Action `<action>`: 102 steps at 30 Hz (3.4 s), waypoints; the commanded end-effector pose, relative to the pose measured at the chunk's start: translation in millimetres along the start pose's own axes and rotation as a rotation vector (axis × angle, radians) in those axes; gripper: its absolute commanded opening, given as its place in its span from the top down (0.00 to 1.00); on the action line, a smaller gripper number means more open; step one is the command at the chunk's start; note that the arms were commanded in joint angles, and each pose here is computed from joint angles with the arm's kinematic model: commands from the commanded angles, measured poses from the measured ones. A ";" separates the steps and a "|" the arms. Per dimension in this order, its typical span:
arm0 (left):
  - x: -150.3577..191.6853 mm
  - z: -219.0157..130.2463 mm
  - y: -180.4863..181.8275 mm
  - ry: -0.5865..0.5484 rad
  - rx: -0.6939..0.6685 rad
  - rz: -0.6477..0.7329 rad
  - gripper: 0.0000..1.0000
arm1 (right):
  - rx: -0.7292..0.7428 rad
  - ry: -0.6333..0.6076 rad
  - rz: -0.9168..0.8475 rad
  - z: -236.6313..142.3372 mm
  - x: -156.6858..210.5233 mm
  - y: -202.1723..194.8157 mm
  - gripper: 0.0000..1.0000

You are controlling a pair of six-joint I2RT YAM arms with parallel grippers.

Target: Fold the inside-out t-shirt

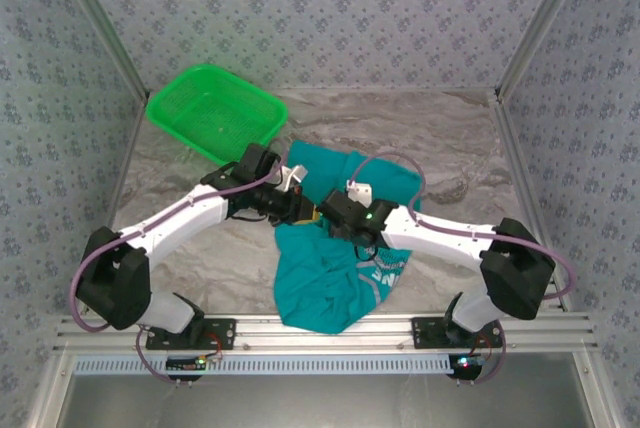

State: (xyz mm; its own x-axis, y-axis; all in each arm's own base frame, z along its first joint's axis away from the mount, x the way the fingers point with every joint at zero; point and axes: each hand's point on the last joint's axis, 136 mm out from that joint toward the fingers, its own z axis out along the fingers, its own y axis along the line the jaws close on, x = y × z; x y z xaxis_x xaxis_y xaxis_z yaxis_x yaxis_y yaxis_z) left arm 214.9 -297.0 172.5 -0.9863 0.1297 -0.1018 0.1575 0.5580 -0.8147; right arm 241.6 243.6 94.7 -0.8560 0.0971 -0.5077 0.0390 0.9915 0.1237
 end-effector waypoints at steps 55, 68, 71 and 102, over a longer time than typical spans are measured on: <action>-18.5 -1.4 60.4 -0.105 -0.272 0.184 1.00 | -0.680 0.312 -0.794 -82.9 76.7 29.2 0.58; -14.1 5.7 69.4 -0.054 -0.289 0.127 1.00 | -0.406 0.150 -0.834 -48.2 68.2 44.2 0.54; -12.3 8.2 73.1 -0.039 -0.294 0.115 1.00 | -0.319 0.120 -0.837 -41.7 65.6 43.9 0.61; -11.6 3.9 79.8 -0.030 -0.302 0.092 1.00 | -0.100 0.126 -0.997 -39.8 90.1 36.8 0.67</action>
State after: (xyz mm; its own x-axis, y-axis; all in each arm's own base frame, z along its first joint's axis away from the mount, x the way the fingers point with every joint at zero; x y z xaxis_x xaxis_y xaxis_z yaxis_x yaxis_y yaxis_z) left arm 237.0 -255.5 99.8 -0.9688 0.1620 -0.1878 0.2428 0.7740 -0.5848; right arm 141.4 301.2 90.1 -0.4909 -0.8021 -0.3400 -0.7924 0.5733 -0.2083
